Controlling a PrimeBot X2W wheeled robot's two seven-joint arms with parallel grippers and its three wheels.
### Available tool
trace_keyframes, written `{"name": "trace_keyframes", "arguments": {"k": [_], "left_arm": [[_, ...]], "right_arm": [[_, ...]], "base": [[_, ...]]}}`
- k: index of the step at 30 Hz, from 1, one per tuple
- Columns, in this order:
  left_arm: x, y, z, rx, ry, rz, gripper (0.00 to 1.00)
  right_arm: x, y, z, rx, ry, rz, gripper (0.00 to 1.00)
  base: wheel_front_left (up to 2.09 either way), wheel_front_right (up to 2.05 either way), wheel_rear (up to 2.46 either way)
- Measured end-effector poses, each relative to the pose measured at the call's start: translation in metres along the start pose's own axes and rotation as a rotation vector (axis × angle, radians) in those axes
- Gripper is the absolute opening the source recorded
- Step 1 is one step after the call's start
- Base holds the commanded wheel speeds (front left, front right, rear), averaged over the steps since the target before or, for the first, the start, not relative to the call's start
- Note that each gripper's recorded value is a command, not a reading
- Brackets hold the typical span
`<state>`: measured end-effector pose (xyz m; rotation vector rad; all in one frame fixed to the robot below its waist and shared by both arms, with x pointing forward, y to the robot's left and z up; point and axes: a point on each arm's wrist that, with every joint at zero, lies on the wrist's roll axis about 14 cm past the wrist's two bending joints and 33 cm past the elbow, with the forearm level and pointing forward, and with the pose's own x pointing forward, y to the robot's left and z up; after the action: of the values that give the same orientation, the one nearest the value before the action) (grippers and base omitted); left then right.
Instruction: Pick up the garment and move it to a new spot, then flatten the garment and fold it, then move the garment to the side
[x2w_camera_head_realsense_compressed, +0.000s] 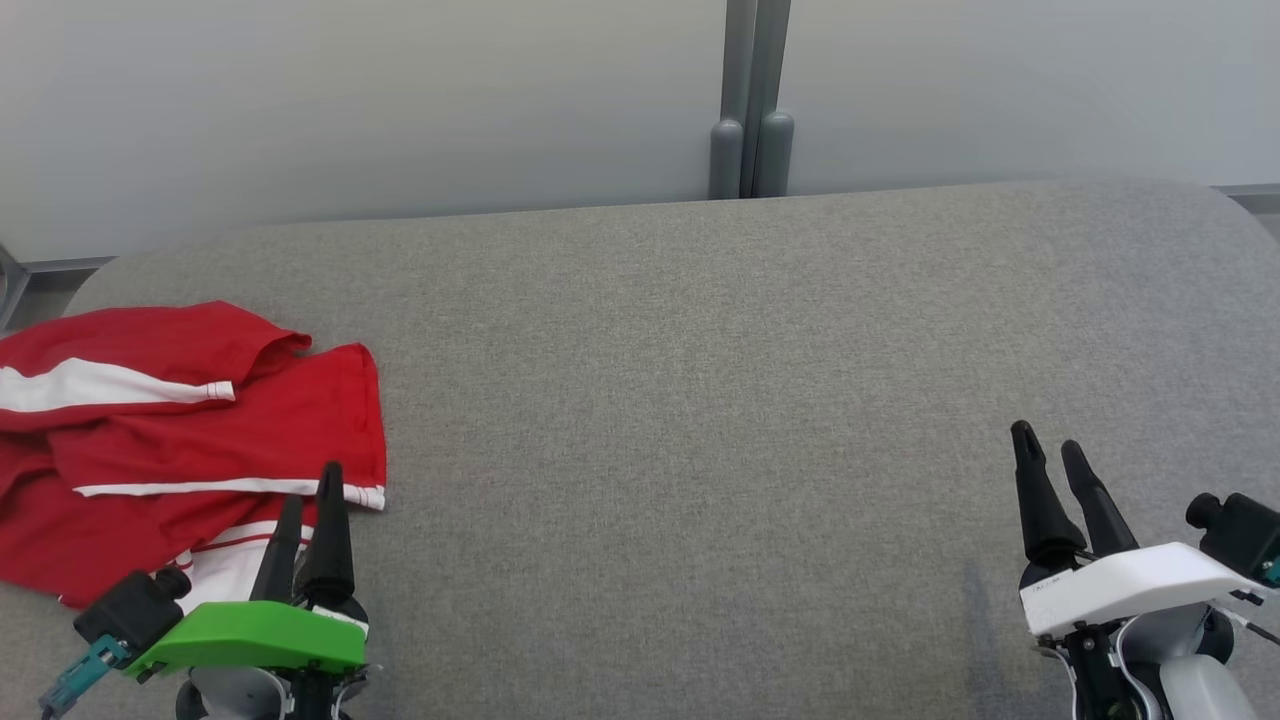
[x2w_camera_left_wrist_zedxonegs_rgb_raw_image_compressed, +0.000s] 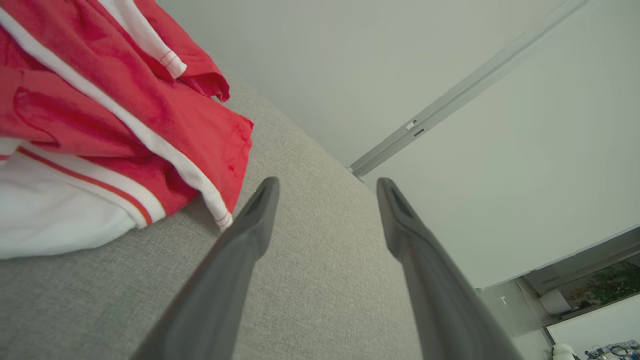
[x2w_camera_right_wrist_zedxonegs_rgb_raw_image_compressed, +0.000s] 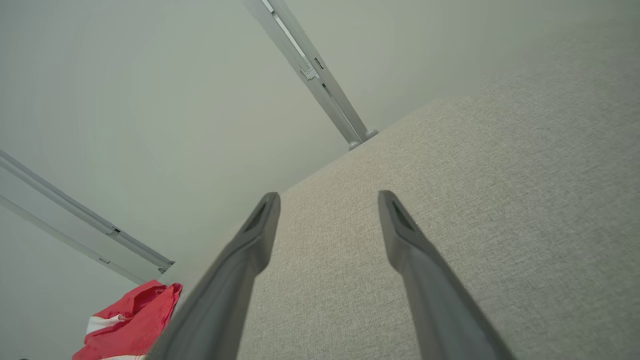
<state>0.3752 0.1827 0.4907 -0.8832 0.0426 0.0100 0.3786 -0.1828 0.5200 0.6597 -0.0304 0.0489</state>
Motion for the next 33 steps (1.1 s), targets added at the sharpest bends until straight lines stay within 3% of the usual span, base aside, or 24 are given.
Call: {"name": "trace_keyframes", "arguments": {"k": [16, 33], "left_arm": [[-0.005, 0.004, -0.001, 0.247, 0.009, -0.014, 1.00], [-0.009, 0.006, -0.001, 0.497, 0.022, -0.051, 1.00]], "right_arm": [[0.002, 0.008, 0.002, -0.257, -0.012, 0.046, 1.00], [0.003, 0.011, 0.007, -0.460, -0.044, 0.070, 1.00]], "base": [[0.00, 0.00, 0.00], [0.00, 0.00, 0.00]]}}
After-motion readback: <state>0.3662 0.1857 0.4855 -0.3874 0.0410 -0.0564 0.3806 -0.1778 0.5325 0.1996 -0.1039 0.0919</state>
